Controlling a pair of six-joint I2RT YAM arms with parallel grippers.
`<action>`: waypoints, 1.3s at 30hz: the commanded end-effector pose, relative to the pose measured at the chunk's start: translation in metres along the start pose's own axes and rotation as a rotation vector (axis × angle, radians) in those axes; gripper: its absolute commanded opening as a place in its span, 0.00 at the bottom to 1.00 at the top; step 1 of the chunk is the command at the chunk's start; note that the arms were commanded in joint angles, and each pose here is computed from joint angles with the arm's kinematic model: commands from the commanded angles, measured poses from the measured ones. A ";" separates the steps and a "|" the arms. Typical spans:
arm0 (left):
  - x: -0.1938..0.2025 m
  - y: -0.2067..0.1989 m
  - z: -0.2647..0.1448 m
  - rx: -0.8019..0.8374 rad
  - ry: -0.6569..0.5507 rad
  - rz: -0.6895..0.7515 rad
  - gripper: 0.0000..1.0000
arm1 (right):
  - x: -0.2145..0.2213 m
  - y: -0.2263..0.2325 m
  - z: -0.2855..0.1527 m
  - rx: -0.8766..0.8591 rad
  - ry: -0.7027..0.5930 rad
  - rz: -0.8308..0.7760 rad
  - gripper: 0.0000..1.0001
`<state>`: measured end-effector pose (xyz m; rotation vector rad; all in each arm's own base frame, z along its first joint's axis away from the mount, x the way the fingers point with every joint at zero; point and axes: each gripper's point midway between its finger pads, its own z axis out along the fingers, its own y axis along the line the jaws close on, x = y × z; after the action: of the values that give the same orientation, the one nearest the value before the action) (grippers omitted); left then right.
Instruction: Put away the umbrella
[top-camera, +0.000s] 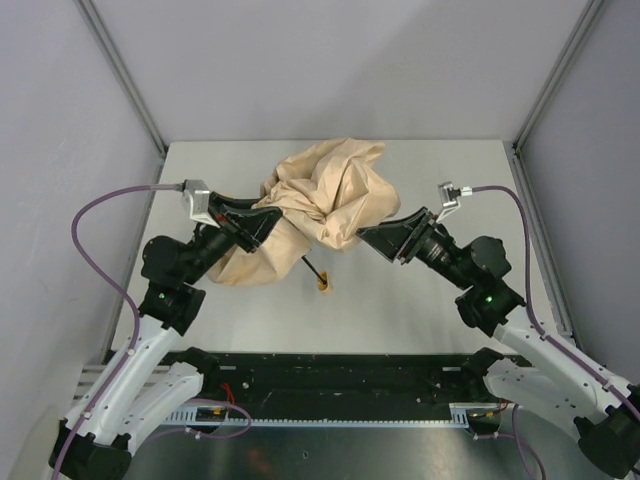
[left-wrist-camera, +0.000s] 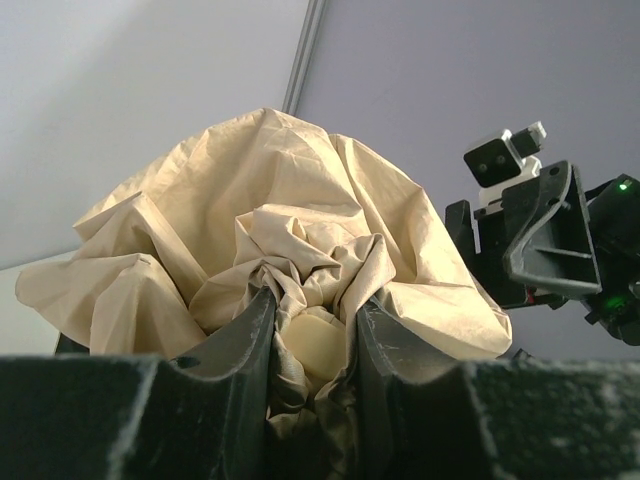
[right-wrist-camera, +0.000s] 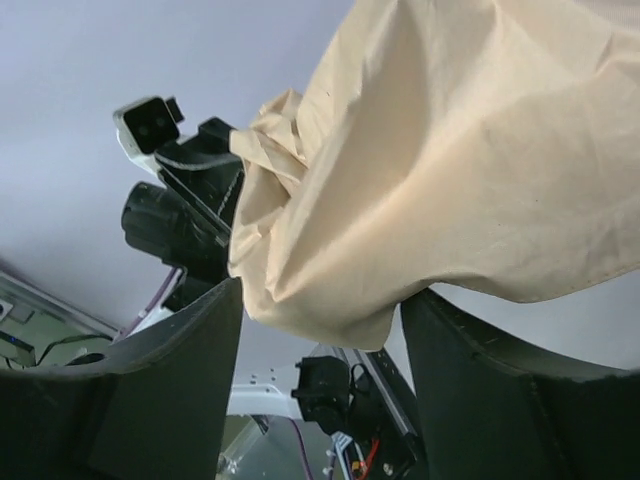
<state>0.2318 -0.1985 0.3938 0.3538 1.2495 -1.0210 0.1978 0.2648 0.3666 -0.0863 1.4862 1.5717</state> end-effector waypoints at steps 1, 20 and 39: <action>-0.032 -0.015 0.001 0.055 -0.105 0.062 0.00 | -0.033 0.023 0.005 -0.006 -0.113 -0.008 0.70; -0.045 -0.008 0.003 0.017 -0.244 -0.199 0.00 | 0.125 0.078 0.090 -0.259 0.206 0.136 0.00; -0.041 -0.025 -0.028 0.136 -0.373 -0.065 0.00 | 0.215 0.056 0.014 -0.139 0.534 -0.266 0.63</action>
<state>0.2235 -0.1917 0.3792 0.1623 1.1271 -1.2170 0.0844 0.4320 0.2963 -0.5632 1.6756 1.6155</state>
